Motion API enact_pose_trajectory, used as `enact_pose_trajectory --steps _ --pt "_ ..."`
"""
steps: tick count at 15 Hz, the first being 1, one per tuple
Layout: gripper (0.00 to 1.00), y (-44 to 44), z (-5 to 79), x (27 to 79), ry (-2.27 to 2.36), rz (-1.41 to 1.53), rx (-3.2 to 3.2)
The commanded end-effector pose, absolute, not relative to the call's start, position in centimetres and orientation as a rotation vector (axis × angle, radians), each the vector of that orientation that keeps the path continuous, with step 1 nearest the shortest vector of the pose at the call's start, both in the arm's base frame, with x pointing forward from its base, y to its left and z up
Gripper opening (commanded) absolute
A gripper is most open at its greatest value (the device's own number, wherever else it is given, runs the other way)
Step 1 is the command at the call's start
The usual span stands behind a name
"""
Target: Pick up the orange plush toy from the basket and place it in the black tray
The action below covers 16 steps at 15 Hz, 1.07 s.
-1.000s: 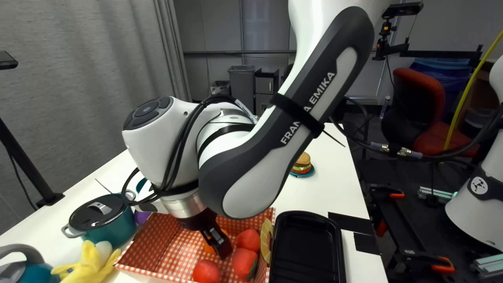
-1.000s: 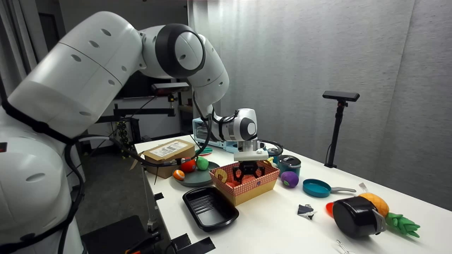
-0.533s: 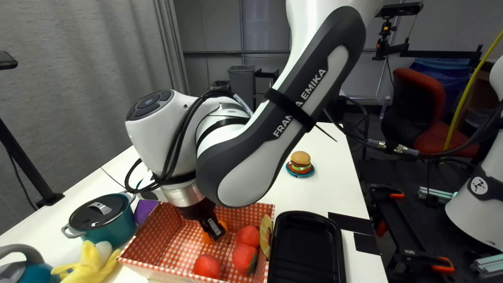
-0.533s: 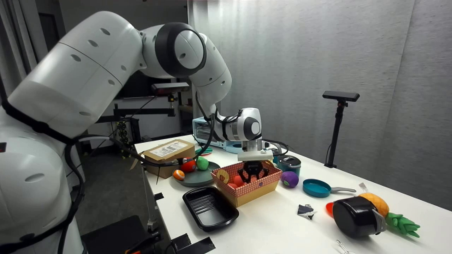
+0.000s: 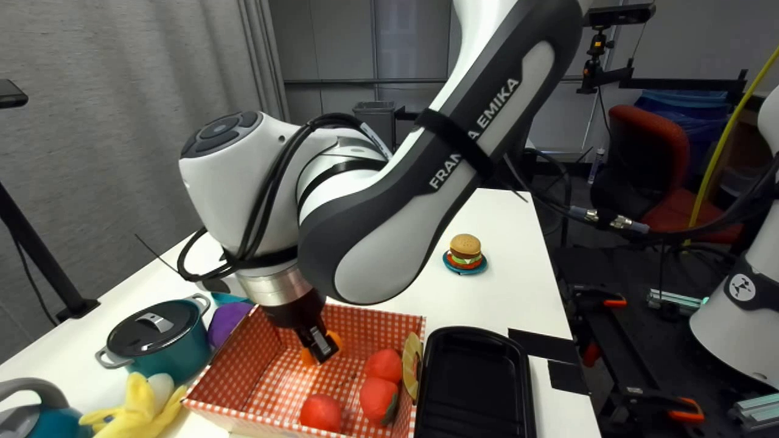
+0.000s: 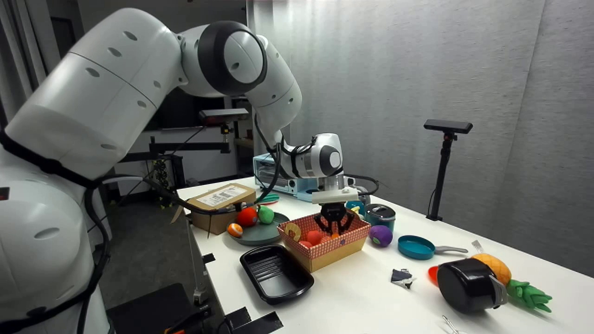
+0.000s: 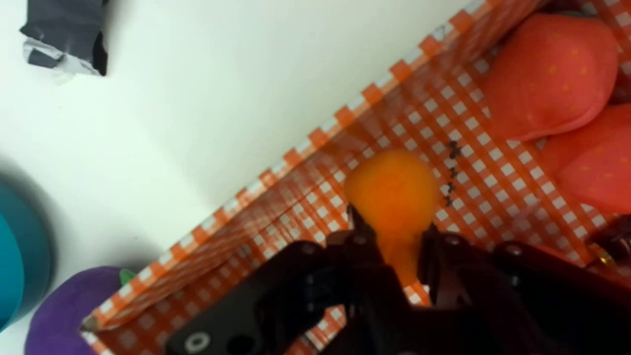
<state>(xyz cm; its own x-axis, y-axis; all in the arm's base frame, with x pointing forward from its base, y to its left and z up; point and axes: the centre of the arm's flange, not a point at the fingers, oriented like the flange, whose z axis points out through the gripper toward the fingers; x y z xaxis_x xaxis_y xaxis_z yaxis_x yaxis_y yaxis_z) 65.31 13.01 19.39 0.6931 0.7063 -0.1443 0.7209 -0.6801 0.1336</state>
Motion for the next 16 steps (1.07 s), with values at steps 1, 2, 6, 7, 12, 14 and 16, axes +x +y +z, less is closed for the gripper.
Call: enact_pose_trajectory --steps 1,2,6,7,12,14,16 --pt "0.06 13.6 22.7 63.3 1.105 -0.019 2.677" --pt "0.06 13.8 23.5 62.9 1.087 0.008 2.667" --pt "0.06 13.4 26.1 60.2 0.979 0.081 2.677" --pt "0.06 13.1 26.6 59.3 0.945 0.092 2.676" --pt "0.06 12.0 27.8 53.9 0.798 0.112 2.663" --pt "0.06 11.7 27.5 51.6 0.749 0.095 2.649" --pt "0.06 11.5 26.9 49.0 0.717 0.07 2.625"
